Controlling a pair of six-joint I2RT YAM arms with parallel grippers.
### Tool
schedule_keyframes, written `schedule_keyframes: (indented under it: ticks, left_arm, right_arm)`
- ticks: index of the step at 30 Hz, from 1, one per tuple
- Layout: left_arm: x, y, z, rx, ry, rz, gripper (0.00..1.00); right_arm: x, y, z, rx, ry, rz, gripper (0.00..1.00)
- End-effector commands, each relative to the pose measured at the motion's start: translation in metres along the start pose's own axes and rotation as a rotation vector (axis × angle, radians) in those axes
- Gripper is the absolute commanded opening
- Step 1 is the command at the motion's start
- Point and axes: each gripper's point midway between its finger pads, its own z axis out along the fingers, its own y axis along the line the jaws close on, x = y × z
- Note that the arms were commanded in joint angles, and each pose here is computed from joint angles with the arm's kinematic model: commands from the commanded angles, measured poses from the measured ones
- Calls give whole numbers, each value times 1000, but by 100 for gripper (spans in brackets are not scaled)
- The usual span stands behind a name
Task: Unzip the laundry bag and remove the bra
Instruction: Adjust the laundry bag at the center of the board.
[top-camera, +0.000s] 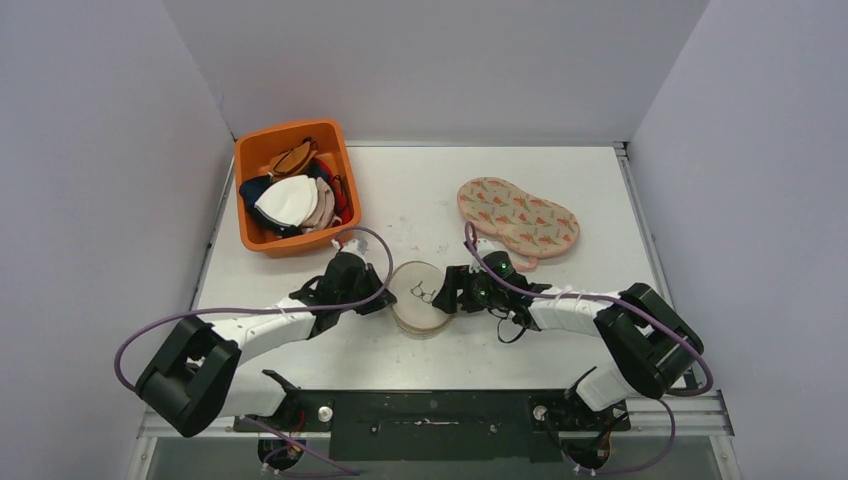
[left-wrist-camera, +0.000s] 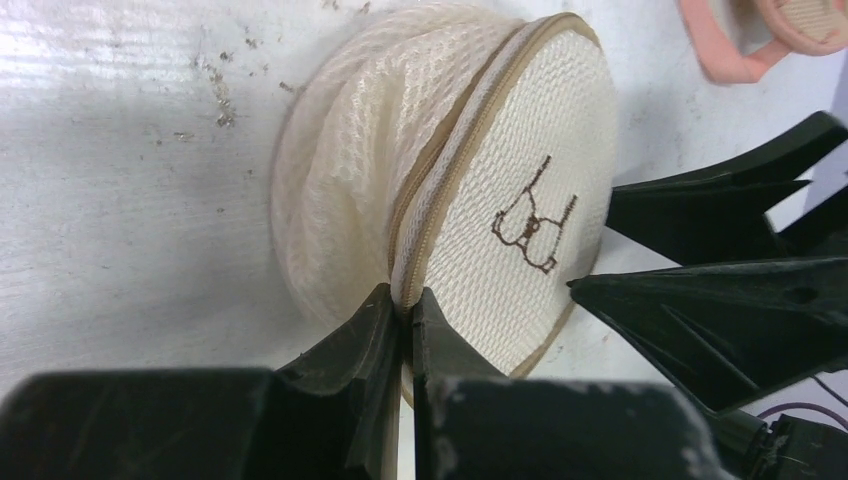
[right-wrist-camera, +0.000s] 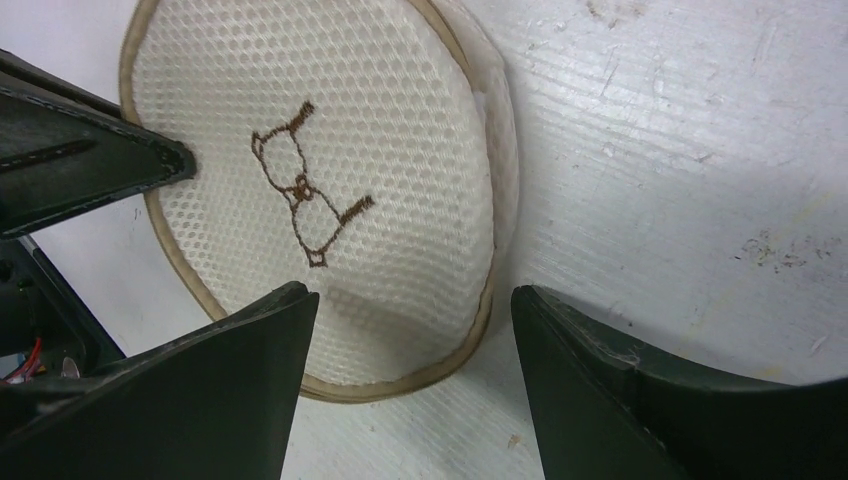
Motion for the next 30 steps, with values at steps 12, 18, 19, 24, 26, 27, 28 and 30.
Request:
schedule_keyframes:
  ticks: [12, 18, 19, 24, 26, 27, 28, 30]
  left_arm:
    - [-31, 5, -13, 20, -118, -75, 0]
    - [-29, 25, -6, -49, -124, -94, 0]
    - [-30, 29, -5, -63, -130, -94, 0]
    - [-27, 43, 1, -111, -128, -104, 0]
    - [-25, 46, 3, -118, -126, -112, 0]
    - [-25, 47, 4, -118, -123, -115, 0]
    - [-24, 48, 4, -120, -122, -117, 0]
    - [-24, 48, 4, -118, -123, -120, 0]
  right_arm:
    - [-21, 2, -11, 16, -102, 46, 73]
    - [-29, 5, -6, 3, -128, 93, 74]
    - [-32, 6, -5, -1, -137, 98, 74]
    - [-40, 7, 2, 3, -162, 117, 74]
    - [-43, 6, 8, 3, -155, 128, 72]
    - [-46, 9, 12, -5, -153, 132, 69]
    - [-46, 9, 16, -9, -144, 138, 67]
    - [-46, 12, 24, -26, -133, 155, 62]
